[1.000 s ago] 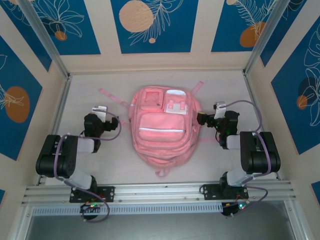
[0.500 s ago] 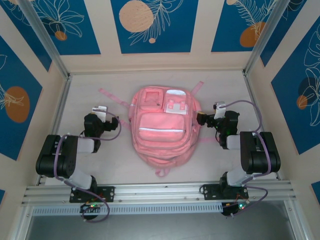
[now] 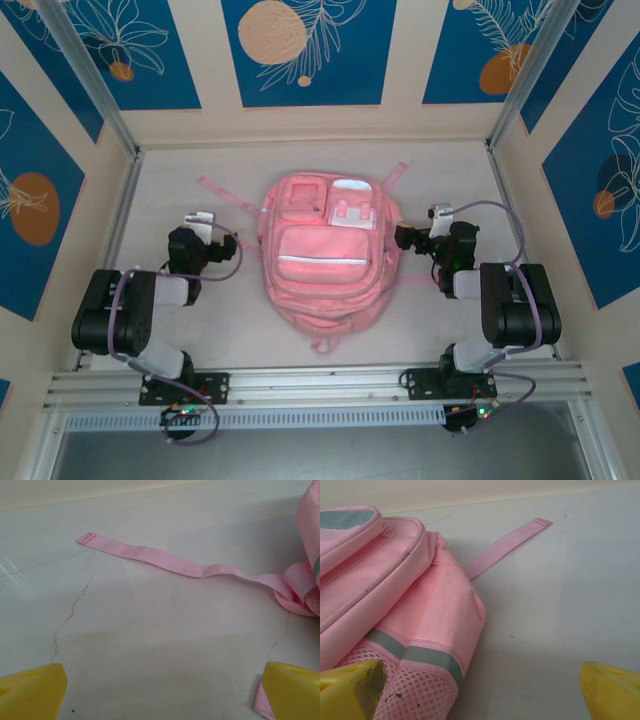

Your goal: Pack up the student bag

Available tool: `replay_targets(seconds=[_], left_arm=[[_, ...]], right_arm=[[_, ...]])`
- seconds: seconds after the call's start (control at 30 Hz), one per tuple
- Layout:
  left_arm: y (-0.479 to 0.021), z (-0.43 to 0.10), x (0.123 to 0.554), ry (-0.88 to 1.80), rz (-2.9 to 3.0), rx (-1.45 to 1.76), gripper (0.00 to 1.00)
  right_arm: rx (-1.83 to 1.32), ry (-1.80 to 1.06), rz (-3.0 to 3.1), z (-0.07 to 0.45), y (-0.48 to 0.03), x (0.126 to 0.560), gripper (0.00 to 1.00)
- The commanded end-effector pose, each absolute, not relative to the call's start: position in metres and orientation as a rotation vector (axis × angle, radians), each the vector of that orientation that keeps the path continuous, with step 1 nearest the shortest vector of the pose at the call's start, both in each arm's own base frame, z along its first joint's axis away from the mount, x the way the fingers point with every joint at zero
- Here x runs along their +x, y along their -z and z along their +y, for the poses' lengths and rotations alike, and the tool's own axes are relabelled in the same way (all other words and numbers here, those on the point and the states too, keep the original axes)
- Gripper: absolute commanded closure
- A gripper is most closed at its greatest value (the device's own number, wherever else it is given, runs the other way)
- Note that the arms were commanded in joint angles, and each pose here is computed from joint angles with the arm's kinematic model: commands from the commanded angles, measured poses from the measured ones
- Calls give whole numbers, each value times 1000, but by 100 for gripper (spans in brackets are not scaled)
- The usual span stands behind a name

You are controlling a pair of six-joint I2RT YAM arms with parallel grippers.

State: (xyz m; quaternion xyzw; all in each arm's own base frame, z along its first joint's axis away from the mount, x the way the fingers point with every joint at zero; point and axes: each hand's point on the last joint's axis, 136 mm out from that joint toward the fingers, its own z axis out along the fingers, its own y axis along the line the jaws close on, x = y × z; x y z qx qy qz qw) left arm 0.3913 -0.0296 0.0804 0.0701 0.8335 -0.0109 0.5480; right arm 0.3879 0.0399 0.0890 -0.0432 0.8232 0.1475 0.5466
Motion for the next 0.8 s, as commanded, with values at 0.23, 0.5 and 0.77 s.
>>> replay_targets(seconds=[0.23,0.5,0.77], left_arm=[[-88,-30,395,45,1951,160,0],[-88,-30,395,42,1952,161,0],[-87,-30,395,42,1952,160,0]], right_arm=[[-122,-306,1932,42,-96,393,1],[-121,-307,1932,41,-96,393,1],[-122,-308,1932,41,-96,393,1]])
